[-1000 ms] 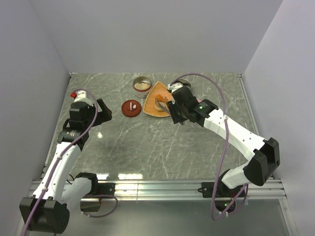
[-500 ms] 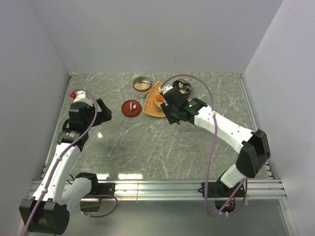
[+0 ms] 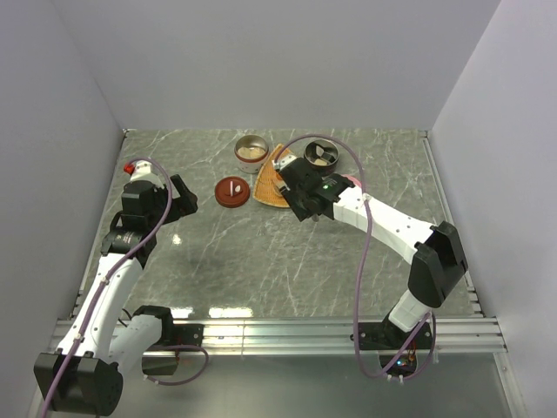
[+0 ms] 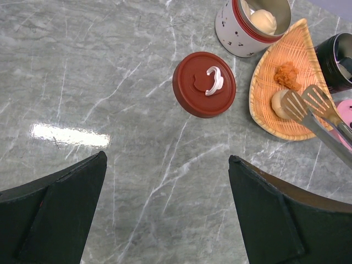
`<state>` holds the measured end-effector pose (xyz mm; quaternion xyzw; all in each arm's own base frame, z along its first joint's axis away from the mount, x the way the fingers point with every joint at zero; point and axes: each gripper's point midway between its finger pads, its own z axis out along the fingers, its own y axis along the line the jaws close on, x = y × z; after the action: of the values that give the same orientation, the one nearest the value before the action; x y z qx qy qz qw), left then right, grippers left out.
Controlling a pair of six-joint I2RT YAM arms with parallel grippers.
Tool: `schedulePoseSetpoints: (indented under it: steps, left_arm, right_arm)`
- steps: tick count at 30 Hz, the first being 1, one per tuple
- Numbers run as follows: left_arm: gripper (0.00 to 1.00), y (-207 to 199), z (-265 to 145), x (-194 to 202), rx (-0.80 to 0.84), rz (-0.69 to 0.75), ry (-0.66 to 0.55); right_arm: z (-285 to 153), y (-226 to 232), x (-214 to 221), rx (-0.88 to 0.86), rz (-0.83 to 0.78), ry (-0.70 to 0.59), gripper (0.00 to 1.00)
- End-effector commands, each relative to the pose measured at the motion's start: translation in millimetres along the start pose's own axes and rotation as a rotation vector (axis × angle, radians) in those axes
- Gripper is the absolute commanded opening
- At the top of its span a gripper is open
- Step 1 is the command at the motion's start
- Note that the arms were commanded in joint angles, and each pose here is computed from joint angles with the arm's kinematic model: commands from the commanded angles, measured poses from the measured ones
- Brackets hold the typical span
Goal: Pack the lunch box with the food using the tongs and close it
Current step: Pick up the food using the clamp
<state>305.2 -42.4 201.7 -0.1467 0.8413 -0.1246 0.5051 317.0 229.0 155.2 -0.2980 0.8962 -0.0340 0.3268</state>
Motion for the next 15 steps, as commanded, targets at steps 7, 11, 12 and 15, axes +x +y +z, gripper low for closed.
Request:
schedulePoseSetpoints:
  steps: [7, 11, 12, 15]
  left_arm:
    - [0.99, -6, -2, -7, 0.028, -0.004, -0.032]
    - [0.99, -7, -3, -7, 0.032, -0.004, -0.034]
    - [1.0, -6, -2, -7, 0.031, -0.004, -0.032]
    - [0.99, -7, -2, -7, 0.032, -0.002, -0.03]
  right_arm:
    - [-12, -2, -18, 0.011, -0.019, -0.05, 0.47]
    - [-11, 0, -17, 0.002, -0.022, -0.039, 0.47]
    - [-8, 1, -14, 0.0, -0.028, -0.02, 0.47]
    - [-5, 4, -11, -0.014, -0.026, -0.002, 0.48]
